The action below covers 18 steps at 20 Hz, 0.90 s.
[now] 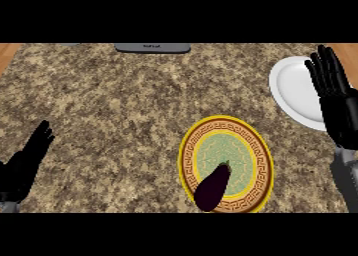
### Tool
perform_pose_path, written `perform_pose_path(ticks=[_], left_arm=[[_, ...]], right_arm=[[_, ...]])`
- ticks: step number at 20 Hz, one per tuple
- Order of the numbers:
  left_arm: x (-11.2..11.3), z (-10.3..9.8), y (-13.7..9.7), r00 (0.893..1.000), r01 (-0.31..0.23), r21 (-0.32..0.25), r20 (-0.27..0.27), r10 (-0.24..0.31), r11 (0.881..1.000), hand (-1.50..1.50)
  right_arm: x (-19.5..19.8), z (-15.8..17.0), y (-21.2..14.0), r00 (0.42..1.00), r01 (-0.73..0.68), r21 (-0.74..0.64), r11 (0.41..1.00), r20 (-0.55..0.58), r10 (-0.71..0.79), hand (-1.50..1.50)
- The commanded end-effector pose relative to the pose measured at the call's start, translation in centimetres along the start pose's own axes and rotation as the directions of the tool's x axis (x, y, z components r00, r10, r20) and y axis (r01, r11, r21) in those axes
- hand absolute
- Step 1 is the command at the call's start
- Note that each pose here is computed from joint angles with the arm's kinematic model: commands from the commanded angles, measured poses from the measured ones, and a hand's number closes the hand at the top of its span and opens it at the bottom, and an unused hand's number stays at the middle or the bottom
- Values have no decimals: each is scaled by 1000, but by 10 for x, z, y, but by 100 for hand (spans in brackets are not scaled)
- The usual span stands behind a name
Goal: Pick the eggplant from the plate and place it in the plate
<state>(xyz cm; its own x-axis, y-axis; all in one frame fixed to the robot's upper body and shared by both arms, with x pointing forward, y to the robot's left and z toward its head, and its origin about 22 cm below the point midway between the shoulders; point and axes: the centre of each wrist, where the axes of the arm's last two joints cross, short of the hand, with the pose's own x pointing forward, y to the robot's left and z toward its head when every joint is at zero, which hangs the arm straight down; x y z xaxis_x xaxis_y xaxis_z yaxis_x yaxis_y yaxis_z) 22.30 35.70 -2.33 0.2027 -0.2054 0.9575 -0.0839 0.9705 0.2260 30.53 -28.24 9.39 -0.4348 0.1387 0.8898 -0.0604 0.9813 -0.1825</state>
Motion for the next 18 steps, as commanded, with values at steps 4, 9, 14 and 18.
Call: perform_pose_path(ticks=[4,9,14,18], left_arm=[[65,-26,-25,951,53,-122,309,-13,991,0],[106,-31,-53,888,142,-292,460,9,946,0],[123,-32,-70,885,164,-300,465,-5,940,0],[120,-26,-74,885,152,-284,466,-2,947,0]], right_arm=[[-95,95,61,650,481,-297,825,-511,-563,-150],[-135,156,55,315,354,-138,925,-914,-257,-150],[-121,97,27,384,173,124,977,-922,49,-150],[-107,61,51,339,214,145,966,-938,66,-150]])
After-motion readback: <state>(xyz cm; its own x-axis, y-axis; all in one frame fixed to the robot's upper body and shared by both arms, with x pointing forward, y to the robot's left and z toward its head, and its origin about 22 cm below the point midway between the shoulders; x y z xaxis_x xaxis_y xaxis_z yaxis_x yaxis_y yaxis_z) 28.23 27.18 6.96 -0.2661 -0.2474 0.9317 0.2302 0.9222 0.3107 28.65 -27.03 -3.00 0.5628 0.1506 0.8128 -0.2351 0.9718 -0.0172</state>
